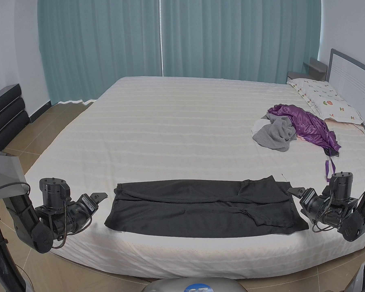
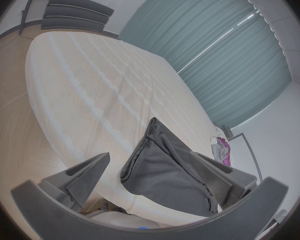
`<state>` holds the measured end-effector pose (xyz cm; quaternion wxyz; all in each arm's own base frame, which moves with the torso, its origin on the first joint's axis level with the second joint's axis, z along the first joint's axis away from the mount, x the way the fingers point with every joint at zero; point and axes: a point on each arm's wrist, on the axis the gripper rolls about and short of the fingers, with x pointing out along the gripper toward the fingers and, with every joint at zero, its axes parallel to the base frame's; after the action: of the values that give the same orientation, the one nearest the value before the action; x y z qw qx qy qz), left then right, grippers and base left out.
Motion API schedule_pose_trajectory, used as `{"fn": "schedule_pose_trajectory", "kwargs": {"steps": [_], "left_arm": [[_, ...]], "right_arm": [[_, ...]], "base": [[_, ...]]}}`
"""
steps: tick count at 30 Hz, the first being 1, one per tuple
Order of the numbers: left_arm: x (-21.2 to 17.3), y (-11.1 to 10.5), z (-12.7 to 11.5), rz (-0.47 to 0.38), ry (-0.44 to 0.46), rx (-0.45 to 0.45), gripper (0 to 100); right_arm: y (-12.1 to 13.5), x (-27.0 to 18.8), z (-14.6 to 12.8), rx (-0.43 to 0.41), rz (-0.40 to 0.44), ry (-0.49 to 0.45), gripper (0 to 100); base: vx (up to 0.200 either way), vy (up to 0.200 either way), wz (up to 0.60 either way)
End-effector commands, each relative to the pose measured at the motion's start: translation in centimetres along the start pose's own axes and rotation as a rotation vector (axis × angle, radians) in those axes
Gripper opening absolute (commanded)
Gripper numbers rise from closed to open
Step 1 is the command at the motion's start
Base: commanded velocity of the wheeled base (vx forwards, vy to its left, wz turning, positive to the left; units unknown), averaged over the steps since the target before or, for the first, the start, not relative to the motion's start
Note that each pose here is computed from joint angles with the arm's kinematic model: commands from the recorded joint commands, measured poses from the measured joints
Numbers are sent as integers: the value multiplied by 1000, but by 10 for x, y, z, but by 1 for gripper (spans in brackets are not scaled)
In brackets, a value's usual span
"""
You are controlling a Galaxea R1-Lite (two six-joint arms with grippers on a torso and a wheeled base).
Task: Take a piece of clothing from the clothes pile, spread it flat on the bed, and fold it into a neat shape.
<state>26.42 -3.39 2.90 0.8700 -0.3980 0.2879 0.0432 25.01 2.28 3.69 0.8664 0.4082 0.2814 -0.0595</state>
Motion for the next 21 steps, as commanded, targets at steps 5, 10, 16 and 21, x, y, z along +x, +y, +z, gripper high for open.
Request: {"fn": "schedule_pose_trajectory", "kwargs": {"steps": [5, 10, 16, 21], "left_arm": [[1, -5, -4, -15, 8, -6, 100], [2, -5, -4, -15, 10, -7, 100], [1, -6, -4, -18, 7, -7, 100], [0, -7, -4, -21, 6, -6, 100]], "right_arm": [[-1, 1, -1, 0, -3, 7, 100], [0, 1, -2, -2, -1, 10, 100], [0, 2, -3, -3, 0, 11, 100], [1, 1, -3, -5, 1, 15, 100]], "base": [[0, -200, 0], [0, -160, 0], [0, 0, 0], [120, 0, 0]]}}
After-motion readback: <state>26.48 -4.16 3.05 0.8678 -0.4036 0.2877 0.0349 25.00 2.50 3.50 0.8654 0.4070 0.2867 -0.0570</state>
